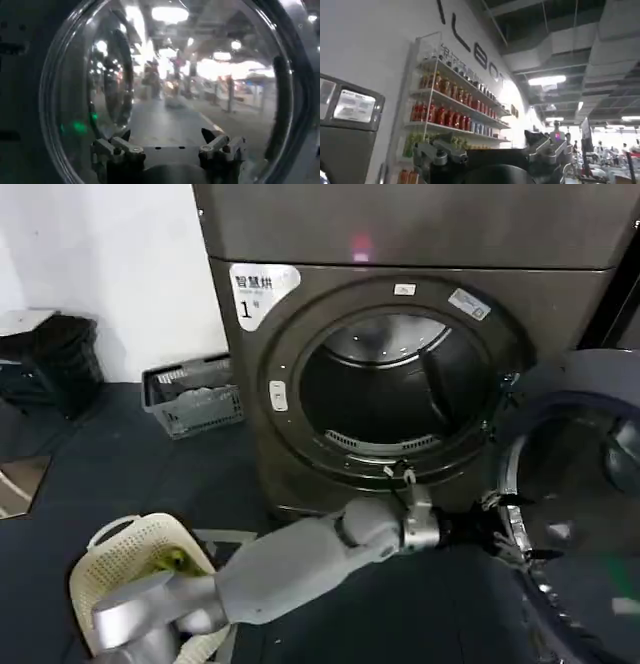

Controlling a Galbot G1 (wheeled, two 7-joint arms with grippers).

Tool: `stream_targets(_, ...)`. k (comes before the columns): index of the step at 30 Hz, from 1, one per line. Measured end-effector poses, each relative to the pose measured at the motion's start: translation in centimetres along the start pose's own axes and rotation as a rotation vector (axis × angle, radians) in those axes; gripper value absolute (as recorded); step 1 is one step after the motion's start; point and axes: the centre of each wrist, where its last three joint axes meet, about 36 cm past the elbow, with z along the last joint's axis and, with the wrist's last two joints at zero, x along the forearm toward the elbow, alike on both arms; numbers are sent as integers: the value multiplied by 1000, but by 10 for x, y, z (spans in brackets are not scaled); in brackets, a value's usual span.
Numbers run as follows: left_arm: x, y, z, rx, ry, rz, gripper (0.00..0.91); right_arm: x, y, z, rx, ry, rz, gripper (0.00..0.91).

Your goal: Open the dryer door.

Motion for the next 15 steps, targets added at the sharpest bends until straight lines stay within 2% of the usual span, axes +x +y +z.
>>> stream_targets(9,-28,2,-6,-20,-16,2,907,0,-3,-5,11,-8,8,907)
stream_targets(15,-47,3,-18,-28,-35,-1,907,0,-4,-7,13,-10,4,907)
